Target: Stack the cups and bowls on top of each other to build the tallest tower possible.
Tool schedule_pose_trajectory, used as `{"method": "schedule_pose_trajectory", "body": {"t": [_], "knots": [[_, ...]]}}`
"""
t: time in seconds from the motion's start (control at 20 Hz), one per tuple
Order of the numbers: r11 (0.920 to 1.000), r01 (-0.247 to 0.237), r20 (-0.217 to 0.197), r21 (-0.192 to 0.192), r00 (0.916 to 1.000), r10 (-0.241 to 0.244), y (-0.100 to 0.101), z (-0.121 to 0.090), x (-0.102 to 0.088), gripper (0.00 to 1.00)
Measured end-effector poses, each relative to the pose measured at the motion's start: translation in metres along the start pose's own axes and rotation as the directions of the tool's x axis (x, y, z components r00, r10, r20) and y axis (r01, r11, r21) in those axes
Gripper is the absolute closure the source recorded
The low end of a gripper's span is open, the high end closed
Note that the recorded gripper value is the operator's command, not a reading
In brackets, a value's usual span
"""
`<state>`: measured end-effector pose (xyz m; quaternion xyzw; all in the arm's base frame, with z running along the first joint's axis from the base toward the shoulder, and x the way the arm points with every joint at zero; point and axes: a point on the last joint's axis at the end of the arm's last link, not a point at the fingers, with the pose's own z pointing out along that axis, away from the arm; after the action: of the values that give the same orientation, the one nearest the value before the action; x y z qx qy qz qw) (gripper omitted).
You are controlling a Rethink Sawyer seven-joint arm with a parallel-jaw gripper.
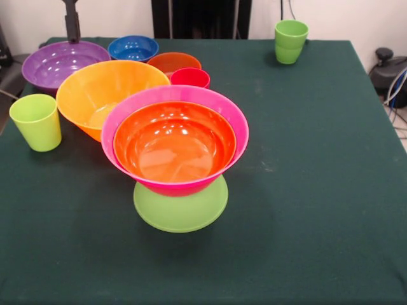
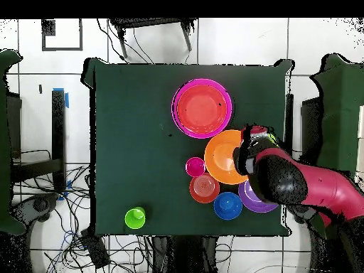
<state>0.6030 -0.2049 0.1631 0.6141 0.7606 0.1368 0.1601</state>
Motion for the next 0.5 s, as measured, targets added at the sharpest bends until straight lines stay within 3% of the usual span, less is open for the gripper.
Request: {"method": "schedule_pose_trajectory", "body": {"t": [0.2,0.5], "knots": [[1.0000,0.002,0.006,0.005,1.0000,-0.002,0.000,0.002,0.000,0.00],[0.9992,0.024,0.012,0.034,0.9996,-0.024,-0.002,0.022,0.008,0.00]]}}
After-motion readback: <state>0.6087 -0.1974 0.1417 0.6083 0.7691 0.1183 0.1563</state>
